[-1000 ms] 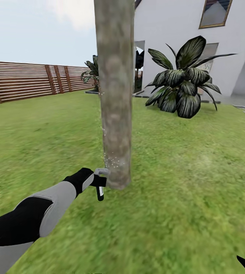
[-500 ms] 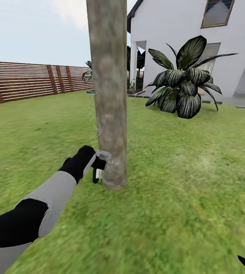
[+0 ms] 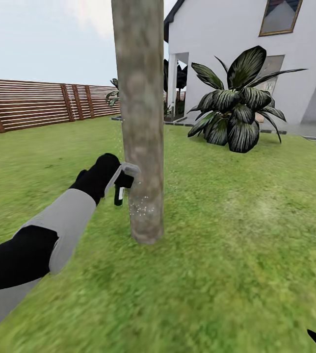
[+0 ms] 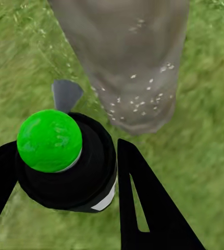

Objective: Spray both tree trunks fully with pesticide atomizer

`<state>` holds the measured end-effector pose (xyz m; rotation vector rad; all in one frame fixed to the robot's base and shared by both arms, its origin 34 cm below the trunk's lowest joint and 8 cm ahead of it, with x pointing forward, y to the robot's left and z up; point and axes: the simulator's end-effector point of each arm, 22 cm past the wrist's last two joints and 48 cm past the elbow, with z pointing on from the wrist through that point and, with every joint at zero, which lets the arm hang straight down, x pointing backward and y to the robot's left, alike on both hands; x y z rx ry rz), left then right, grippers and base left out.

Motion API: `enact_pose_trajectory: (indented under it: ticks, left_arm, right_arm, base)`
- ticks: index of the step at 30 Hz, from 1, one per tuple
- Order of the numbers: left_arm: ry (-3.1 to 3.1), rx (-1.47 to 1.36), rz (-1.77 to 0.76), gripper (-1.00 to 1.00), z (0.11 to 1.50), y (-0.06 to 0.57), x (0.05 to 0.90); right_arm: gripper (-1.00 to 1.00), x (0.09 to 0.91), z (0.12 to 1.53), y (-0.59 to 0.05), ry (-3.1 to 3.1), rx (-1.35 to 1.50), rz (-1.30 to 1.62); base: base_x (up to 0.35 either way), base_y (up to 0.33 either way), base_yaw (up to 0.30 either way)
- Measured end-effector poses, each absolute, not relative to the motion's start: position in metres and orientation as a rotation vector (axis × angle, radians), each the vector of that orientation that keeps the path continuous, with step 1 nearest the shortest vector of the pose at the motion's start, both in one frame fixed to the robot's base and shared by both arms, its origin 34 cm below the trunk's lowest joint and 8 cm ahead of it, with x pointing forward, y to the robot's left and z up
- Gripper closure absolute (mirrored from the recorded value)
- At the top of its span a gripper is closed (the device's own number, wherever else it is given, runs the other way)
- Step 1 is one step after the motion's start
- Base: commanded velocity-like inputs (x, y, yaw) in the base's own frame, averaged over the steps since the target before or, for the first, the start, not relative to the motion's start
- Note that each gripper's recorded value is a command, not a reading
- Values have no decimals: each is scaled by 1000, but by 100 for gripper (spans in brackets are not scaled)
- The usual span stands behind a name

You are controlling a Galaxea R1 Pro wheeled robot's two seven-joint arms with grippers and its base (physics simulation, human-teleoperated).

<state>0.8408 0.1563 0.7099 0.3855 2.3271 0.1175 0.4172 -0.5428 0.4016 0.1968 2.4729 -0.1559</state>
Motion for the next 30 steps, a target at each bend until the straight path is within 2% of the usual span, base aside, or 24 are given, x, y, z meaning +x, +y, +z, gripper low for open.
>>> enact_pose_trajectory:
  ticks: [6, 16, 23, 30]
  left_arm:
    - [2186, 362, 150, 100, 818, 159, 864]
    - [2115, 328, 199, 100, 923, 171, 870]
    - [2093, 318, 205, 100, 954, 172, 867]
    - [2229, 321, 225, 100, 899, 182, 864]
  right_arm:
    - [-100, 417, 401, -543, 2473, 197, -155]
    - [-100, 417, 402, -543, 2472, 196, -155]
    - [-100, 418, 402, -543, 2470, 197, -156]
    - [-100, 418, 402, -543, 2471, 197, -156]
  base:
    - [0, 0, 0]
    - [0, 0, -30]
    - [0, 0, -84]
    - [0, 0, -1]
